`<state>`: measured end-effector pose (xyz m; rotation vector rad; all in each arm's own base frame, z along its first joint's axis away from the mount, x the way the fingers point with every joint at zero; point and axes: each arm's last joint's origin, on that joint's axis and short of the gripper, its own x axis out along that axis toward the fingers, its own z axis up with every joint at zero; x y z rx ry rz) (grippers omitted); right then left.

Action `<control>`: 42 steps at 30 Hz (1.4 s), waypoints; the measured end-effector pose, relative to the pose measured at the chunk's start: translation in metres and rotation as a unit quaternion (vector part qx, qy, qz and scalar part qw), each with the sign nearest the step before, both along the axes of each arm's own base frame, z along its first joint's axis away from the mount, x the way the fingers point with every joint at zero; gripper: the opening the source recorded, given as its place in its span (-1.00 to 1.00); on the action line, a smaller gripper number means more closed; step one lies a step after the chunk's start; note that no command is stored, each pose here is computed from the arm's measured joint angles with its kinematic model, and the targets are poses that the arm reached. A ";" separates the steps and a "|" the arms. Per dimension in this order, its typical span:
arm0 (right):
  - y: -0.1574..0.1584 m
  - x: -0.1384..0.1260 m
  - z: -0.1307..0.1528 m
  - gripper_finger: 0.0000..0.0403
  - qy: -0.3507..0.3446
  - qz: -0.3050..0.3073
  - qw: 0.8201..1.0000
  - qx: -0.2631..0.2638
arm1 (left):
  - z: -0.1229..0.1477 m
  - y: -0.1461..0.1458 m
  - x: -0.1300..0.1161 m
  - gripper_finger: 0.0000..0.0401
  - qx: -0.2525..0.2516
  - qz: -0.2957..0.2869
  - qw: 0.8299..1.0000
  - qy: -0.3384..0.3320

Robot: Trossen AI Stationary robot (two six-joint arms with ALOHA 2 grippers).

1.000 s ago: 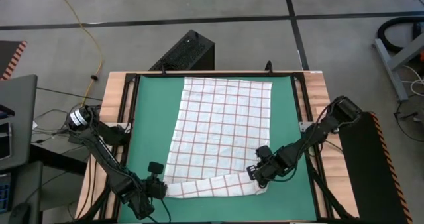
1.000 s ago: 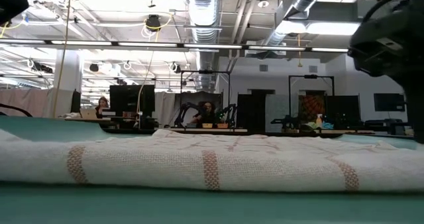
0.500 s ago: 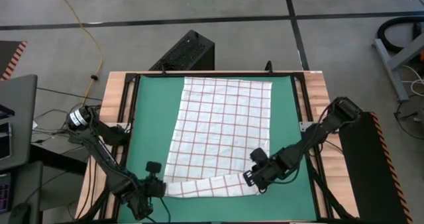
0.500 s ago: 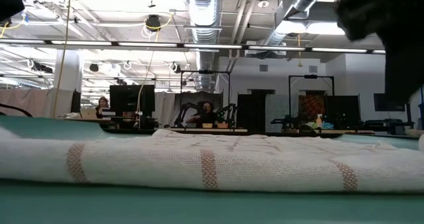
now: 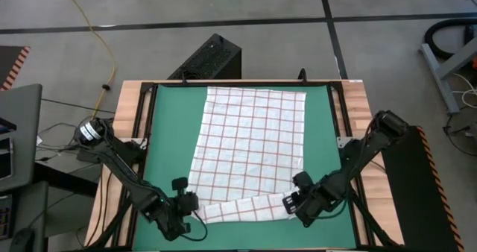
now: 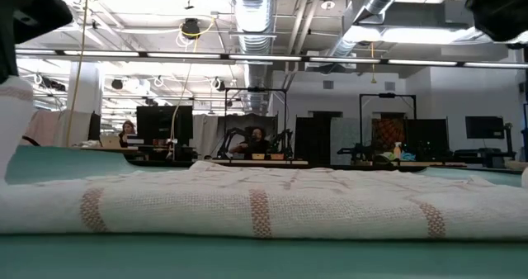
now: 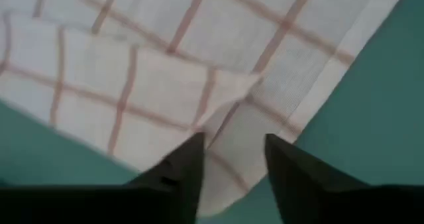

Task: Roll towel into tight, uniform cylinder
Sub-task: Roll the white patterned towel

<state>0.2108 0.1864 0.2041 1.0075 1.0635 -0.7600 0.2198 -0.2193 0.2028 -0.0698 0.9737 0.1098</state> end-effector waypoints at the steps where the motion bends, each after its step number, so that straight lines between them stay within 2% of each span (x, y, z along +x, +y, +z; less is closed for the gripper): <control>1: -0.002 0.001 -0.002 -0.06 0.004 -0.010 1.000 -0.002 | 0.000 0.000 0.001 -1.00 0.001 -0.006 1.000 -0.002; 4: -0.006 0.007 -0.008 0.15 0.012 -0.041 0.999 -0.007 | 0.000 0.000 0.001 -1.00 0.015 -0.025 1.000 -0.001; 8: -0.013 0.022 -0.020 0.19 0.013 -0.059 0.998 -0.010 | 0.000 0.000 0.001 -1.00 0.024 -0.043 0.999 0.002; 15: -0.009 0.039 -0.039 0.04 0.014 -0.061 0.998 0.015 | 0.000 -0.001 0.000 -1.00 0.030 -0.062 0.998 0.008; 22: -0.007 0.037 -0.034 -0.11 0.019 -0.055 0.998 0.035 | 0.000 -0.001 -0.001 -1.00 0.029 -0.072 0.997 0.015; 36: -0.008 0.034 -0.041 -0.16 0.056 -0.065 0.996 0.028 | 0.000 -0.001 -0.001 -1.00 0.030 -0.072 0.997 0.015; 39: -0.009 0.034 -0.045 -0.27 0.077 -0.060 0.995 0.033 | 0.000 -0.001 -0.001 -1.00 0.030 -0.072 0.997 0.014; 42: -0.008 0.034 -0.046 -0.50 0.077 -0.060 0.995 0.030 | 0.000 -0.001 -0.001 -1.00 0.029 -0.072 0.997 0.014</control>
